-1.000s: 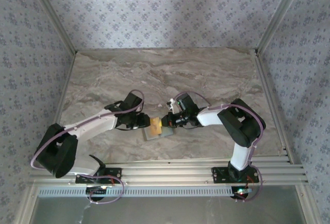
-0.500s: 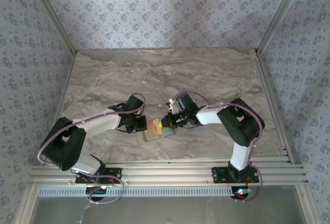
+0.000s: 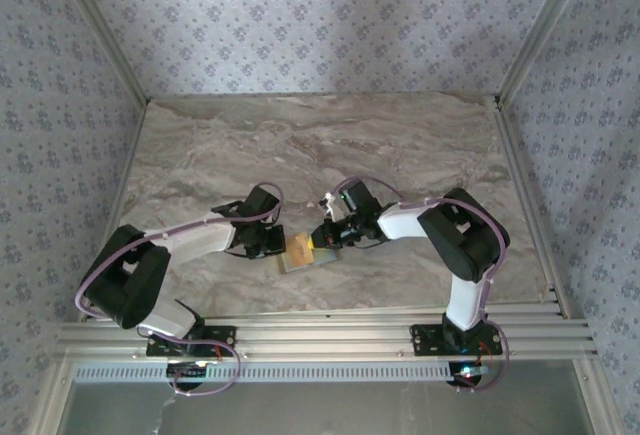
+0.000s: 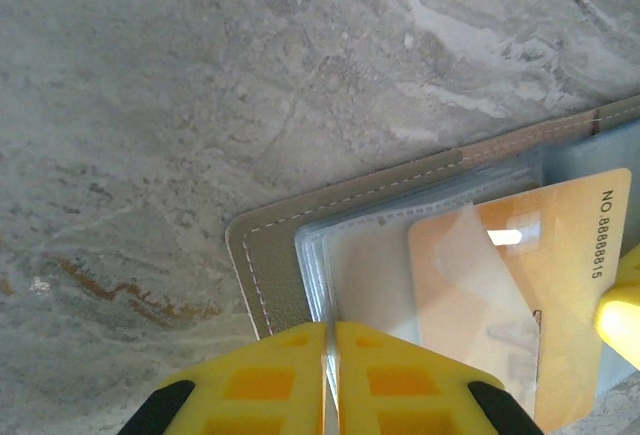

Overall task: Put the credit cards into the card holder
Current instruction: Insert the credit card into the card slot.

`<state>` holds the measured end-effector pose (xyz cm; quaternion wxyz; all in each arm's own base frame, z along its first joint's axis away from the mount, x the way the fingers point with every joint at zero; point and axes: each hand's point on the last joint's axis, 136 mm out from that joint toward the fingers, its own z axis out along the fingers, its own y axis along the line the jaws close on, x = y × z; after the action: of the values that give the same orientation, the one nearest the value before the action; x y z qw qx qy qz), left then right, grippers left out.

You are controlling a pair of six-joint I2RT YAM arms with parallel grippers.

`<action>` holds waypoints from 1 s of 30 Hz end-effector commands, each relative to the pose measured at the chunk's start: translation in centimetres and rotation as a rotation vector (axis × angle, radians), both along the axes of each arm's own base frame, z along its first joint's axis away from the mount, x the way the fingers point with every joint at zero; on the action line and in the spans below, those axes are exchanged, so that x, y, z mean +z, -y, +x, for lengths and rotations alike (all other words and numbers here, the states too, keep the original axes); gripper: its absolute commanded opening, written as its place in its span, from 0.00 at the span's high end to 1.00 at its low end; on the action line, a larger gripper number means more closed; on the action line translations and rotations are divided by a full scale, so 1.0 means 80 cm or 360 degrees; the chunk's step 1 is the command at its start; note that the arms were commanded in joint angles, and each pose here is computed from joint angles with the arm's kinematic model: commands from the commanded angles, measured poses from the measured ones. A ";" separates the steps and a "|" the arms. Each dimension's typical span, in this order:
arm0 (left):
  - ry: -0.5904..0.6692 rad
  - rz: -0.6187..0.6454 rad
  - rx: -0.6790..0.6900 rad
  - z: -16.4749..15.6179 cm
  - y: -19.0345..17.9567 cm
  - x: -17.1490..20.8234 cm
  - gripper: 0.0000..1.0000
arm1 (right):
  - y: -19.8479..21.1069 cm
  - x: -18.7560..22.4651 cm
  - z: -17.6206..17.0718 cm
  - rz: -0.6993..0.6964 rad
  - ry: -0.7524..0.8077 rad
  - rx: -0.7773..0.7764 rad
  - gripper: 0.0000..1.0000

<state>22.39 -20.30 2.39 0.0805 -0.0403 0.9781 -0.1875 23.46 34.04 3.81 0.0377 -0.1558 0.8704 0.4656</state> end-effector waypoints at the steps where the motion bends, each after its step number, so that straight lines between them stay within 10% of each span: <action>1: -0.0061 0.0067 0.0018 -0.010 -0.013 -0.018 0.90 | -0.005 -0.001 -0.004 0.0000 -0.0018 0.0057 1.00; 30: 0.0021 -0.0006 0.0043 -0.011 -0.014 0.018 0.82 | -0.012 -0.013 -0.002 0.0016 -0.0065 -0.0039 1.00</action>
<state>22.16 -20.04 3.43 0.0922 -0.0464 0.9752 -0.1960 23.46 35.41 3.71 0.0320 -0.1461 0.8644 0.4800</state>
